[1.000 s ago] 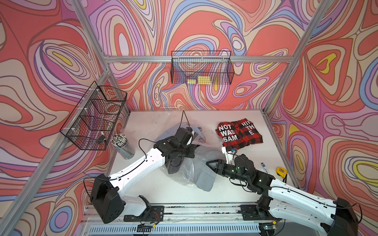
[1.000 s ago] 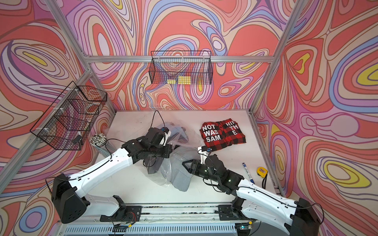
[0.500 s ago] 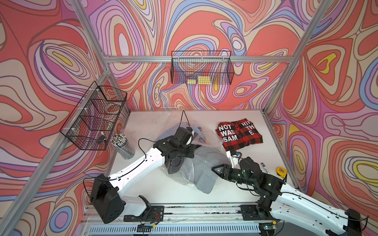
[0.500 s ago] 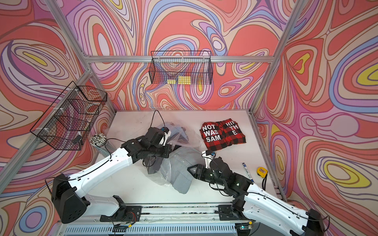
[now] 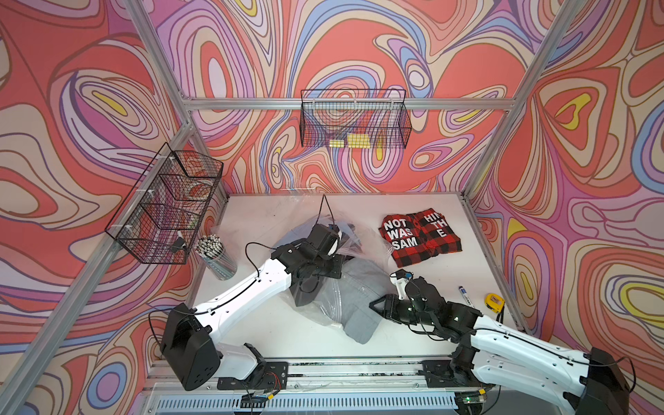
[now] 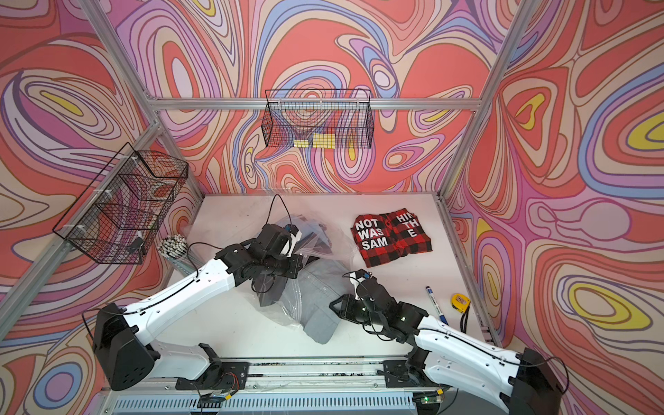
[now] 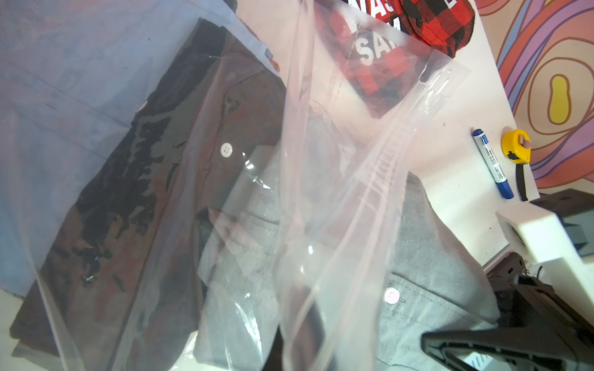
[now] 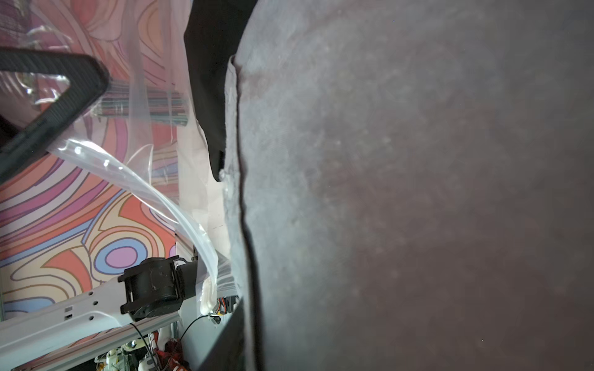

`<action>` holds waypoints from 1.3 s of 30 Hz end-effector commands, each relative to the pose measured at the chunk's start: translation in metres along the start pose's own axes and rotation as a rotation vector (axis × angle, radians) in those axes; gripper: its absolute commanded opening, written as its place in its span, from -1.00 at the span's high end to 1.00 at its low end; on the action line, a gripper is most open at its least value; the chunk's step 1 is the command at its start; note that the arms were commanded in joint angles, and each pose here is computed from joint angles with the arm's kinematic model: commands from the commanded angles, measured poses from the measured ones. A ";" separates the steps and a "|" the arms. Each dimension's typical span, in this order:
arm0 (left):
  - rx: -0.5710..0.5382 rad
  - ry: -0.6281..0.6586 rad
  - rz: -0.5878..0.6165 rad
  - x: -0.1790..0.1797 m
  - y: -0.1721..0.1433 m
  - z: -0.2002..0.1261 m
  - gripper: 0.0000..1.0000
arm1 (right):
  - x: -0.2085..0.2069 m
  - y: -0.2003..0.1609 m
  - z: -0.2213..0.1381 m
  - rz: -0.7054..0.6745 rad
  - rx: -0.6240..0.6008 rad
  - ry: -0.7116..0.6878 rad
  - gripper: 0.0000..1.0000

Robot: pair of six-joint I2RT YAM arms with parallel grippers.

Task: Take the shirt out of the vacuum bag
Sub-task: Place the shirt at the center of the board.

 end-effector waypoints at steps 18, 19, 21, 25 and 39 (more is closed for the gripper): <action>0.021 0.019 0.001 0.005 0.001 -0.001 1.00 | 0.044 0.029 -0.076 -0.079 -0.156 0.069 1.00; 0.023 0.019 0.002 0.005 0.000 -0.001 1.00 | 0.046 0.032 -0.083 -0.079 -0.173 0.065 1.00; 0.028 0.018 -0.001 0.006 0.000 0.000 1.00 | 0.054 0.038 -0.096 -0.088 -0.200 0.065 1.00; 0.029 0.019 -0.002 0.007 0.000 0.002 1.00 | 0.067 0.048 -0.117 -0.107 -0.218 0.043 1.00; 0.045 0.013 -0.003 0.008 -0.001 0.003 1.00 | 0.096 0.089 -0.201 -0.180 -0.459 -0.074 1.00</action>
Point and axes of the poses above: each gripper's point midway between its finger pads, its own z axis out along the fingers, its own x axis along the line the jaws close on, y = z × x, the point moved 6 cm from there along -z, back along the fingers, and after that the axes turned 12 degrees about -z, right-handed, at the moved point
